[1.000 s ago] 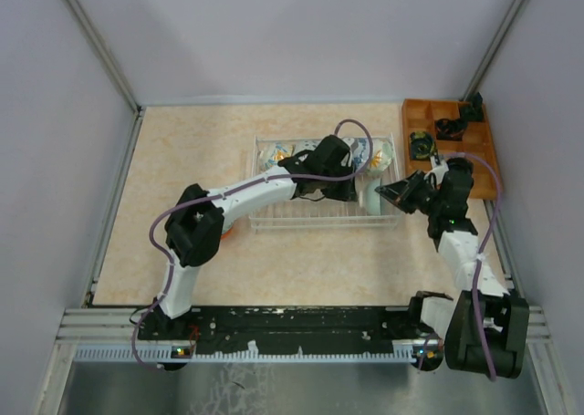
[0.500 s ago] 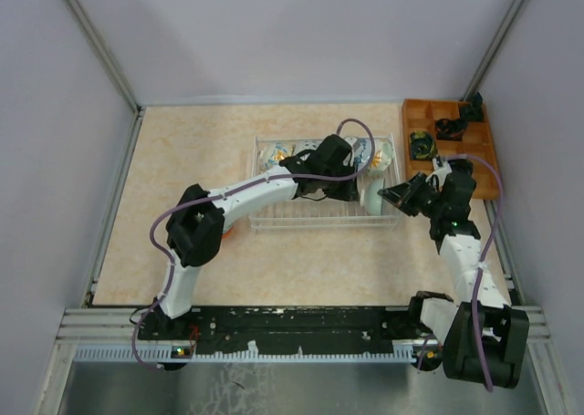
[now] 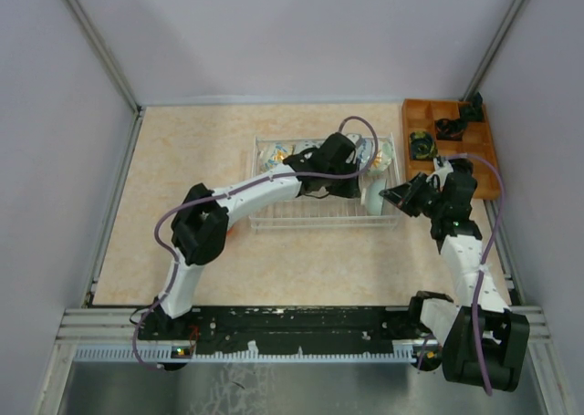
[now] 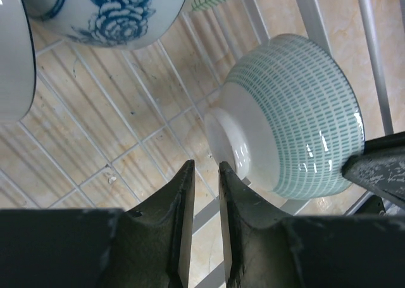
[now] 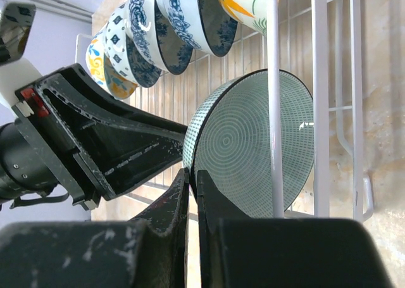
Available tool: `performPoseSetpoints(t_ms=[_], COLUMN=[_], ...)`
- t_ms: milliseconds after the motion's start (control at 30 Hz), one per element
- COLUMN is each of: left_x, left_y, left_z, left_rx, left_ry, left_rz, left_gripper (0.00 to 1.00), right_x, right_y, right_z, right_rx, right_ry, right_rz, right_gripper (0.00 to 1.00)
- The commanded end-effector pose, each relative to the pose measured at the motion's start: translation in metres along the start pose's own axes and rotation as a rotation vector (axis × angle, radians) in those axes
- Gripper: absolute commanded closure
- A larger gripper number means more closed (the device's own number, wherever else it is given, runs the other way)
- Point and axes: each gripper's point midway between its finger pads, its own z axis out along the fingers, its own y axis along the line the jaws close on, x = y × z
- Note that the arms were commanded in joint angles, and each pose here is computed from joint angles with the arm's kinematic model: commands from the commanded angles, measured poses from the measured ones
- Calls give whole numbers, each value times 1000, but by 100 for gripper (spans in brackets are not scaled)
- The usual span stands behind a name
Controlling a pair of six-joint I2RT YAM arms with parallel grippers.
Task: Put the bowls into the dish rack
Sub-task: Place the bowl in the dish rack.
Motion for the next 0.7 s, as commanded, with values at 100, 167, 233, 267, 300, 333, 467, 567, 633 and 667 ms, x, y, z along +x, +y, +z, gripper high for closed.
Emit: performPoseSetpoints(t_ms=[100, 167, 233, 267, 300, 333, 467, 567, 633, 667], left_x=[-15, -16, -14, -12, -11, -10, -6, -4, -3, -3], left_y=[0, -1, -3, -3, -3, -4, -9, -12, -16, -17], left_z=[12, 14, 18, 19, 20, 21, 19, 17, 16, 16], left_rx=[-11, 0, 7, 10, 12, 17, 43, 50, 56, 59], left_ry=[-35, -38, -28, -21, -16, -12, -1, 1, 2, 2], left_rz=[23, 21, 20, 18, 15, 14, 3, 4, 6, 6], left_gripper=[73, 74, 75, 75, 76, 76, 77, 77, 77, 77], right_x=[6, 6, 6, 5, 5, 5, 4, 3, 1, 1], right_y=[-10, -10, -10, -10, -9, -9, -9, -9, -8, -9], right_z=[-5, -5, -5, -5, -6, -6, -6, -6, -7, -8], right_rx=[61, 60, 62, 61, 61, 61, 64, 69, 73, 78], right_ry=[26, 25, 25, 24, 25, 25, 24, 23, 17, 15], right_rz=[17, 15, 16, 16, 15, 14, 10, 6, 0, -3], right_gripper=[96, 96, 96, 96, 95, 95, 86, 78, 69, 68])
